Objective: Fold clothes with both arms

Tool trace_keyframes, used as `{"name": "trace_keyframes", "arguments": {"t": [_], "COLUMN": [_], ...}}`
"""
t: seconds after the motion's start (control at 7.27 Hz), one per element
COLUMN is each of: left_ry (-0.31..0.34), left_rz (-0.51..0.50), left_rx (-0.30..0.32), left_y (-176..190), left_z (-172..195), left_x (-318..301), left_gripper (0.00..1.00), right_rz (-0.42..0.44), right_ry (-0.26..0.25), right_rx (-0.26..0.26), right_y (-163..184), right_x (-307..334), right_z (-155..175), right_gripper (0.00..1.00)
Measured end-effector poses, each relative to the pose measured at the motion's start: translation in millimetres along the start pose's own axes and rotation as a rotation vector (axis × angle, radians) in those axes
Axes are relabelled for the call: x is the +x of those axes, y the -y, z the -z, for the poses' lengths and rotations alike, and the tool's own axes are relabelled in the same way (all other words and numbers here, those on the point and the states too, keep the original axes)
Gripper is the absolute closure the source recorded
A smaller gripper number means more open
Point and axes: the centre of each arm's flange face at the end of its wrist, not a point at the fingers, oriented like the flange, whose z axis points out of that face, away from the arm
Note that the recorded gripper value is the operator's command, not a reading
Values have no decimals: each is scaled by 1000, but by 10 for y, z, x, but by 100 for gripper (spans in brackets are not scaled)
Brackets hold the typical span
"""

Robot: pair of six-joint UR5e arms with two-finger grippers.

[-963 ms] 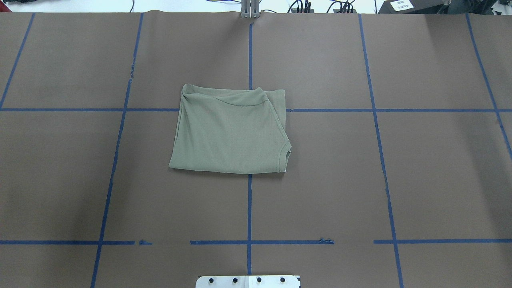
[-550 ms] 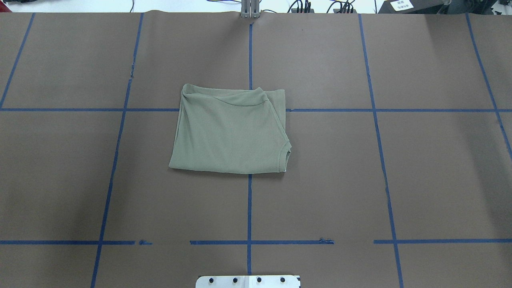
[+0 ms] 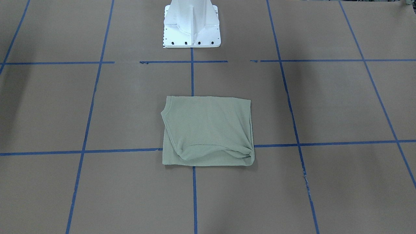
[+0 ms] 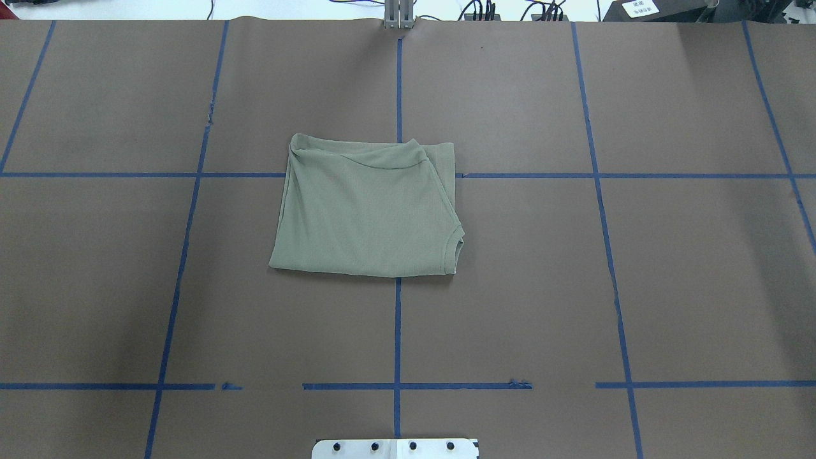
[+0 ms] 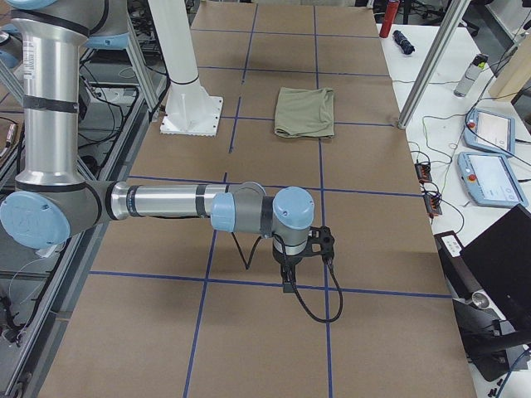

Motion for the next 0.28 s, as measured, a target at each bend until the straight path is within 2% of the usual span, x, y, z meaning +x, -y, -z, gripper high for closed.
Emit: {"name": "trace_keyframes", "arguments": {"t": [0.28], "left_ry": [0], "left_rz": [-1], "left_rx": [0], "left_y": [1], "left_z": [-1], "left_x": [1], "left_gripper": [0], "right_rz": [0], "right_ry": [0], "right_rx": [-1], "right_y": [-2], "right_x": [9], "right_z": [-10], "right_gripper": [0]}}
